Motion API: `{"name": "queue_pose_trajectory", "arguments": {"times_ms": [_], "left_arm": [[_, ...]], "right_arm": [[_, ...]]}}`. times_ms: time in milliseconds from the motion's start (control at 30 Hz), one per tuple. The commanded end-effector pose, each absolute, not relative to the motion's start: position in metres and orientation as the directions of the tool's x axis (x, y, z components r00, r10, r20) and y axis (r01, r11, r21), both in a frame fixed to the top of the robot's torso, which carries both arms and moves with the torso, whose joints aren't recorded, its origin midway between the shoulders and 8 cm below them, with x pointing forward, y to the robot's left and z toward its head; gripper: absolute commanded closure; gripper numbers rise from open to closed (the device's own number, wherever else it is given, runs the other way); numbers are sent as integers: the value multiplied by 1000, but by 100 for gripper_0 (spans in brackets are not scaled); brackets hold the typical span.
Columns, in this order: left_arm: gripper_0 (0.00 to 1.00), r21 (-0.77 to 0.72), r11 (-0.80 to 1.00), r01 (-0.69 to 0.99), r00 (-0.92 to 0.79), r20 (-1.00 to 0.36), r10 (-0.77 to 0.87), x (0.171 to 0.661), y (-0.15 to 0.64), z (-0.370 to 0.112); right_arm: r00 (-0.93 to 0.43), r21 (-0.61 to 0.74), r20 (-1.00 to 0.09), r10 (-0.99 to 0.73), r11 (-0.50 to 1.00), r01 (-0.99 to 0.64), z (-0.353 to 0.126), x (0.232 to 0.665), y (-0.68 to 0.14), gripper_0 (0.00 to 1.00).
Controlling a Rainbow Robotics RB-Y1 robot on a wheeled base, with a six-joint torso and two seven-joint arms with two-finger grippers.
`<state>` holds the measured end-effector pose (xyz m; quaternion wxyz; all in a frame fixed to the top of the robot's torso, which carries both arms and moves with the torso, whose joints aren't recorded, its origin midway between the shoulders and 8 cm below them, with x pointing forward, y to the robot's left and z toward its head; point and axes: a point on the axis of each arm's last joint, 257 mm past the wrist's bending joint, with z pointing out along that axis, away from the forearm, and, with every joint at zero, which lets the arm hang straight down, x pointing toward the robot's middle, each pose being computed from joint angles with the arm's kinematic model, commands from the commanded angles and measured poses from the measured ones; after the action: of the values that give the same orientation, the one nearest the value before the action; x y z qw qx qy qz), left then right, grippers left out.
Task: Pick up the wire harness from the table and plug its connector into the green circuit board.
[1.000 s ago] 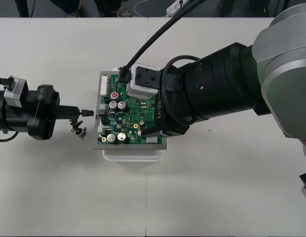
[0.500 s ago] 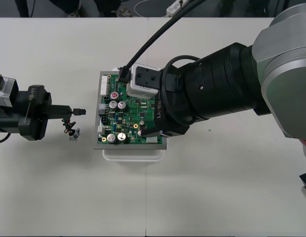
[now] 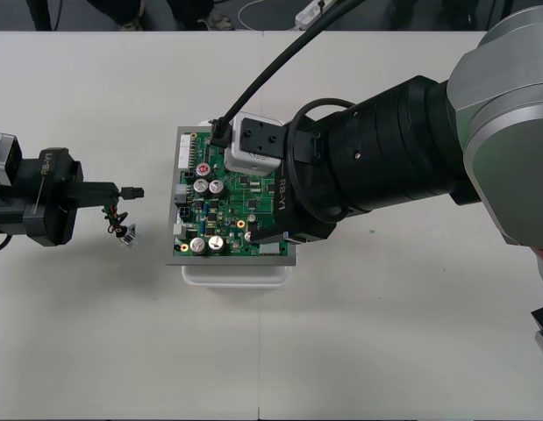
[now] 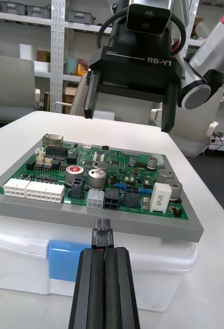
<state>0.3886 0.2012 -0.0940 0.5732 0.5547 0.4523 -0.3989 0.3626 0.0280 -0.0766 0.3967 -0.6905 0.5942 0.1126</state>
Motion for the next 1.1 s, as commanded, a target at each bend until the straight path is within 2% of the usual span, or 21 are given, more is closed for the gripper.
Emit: {"name": "queue_pose_trajectory", "arguments": {"times_ms": [33, 1100], "left_arm": [[100, 352, 62, 934, 347, -935, 72, 382, 222, -85], [100, 358, 14, 934, 357, -934, 24, 379, 190, -84]], "right_arm": [[335, -468, -625, -705, -5, -884, -57, 359, 34, 1], [341, -471, -623, -704, -10, -882, -57, 359, 34, 1]]}}
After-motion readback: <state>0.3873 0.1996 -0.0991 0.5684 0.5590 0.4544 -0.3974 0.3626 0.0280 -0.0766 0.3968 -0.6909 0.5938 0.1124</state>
